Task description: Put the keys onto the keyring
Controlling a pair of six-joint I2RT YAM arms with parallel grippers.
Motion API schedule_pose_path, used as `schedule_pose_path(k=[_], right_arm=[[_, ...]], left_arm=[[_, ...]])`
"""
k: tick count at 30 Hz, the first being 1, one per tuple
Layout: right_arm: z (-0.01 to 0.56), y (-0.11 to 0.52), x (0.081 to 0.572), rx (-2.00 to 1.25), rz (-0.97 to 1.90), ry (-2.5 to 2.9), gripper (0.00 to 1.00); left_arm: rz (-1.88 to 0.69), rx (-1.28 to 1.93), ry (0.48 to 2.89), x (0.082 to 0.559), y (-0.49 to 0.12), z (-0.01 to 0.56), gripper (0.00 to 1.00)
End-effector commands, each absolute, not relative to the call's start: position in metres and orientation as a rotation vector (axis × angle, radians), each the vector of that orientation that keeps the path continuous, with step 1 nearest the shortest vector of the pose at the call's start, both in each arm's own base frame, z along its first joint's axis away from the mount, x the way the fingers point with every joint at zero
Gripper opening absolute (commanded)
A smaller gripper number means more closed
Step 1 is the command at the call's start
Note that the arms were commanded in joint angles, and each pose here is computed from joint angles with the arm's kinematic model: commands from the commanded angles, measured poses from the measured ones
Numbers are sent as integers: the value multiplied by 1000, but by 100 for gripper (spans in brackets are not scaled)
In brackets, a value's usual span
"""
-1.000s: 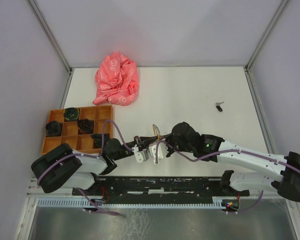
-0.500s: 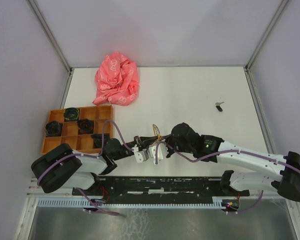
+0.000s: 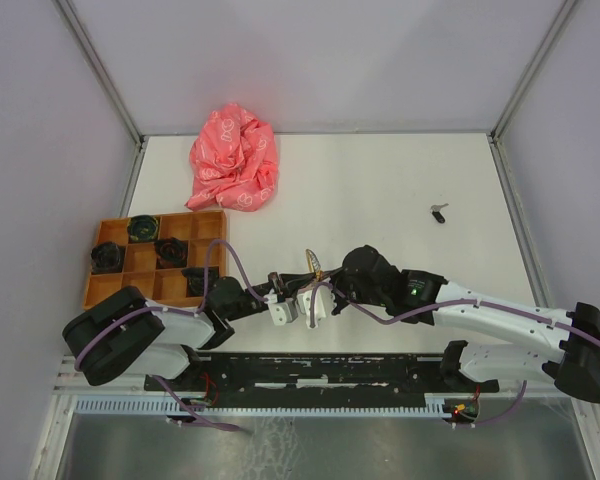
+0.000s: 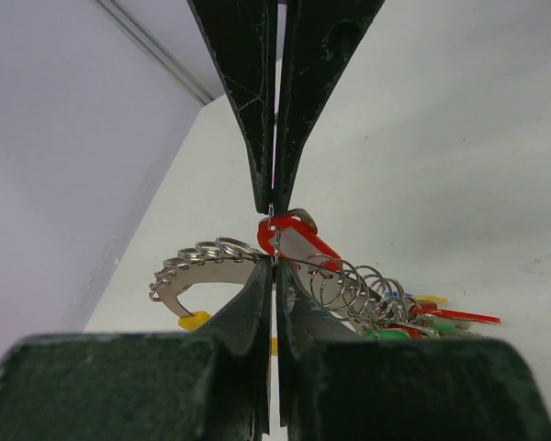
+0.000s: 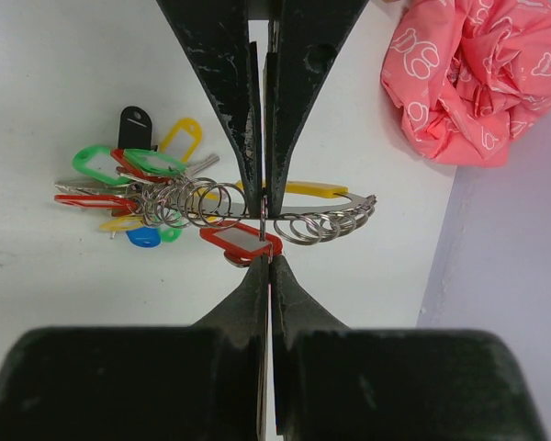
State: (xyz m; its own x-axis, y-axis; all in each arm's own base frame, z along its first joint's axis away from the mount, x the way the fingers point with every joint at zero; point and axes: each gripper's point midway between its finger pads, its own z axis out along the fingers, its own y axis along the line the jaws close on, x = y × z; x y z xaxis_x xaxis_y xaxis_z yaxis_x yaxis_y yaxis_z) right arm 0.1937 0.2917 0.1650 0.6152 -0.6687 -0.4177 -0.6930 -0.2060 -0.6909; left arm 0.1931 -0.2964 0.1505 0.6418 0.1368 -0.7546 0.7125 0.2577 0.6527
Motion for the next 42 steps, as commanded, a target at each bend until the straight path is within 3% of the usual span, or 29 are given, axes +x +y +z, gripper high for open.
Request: schedule_pose_path(k=[1,42], right_arm=[[174,300,194,-1883,48,1055,1],[172,303,189,-1890,64,1049,1]], left_arm=[[-444,1214,698,192,-303,186,3],[-453,1209,720,195,-306,185,3]])
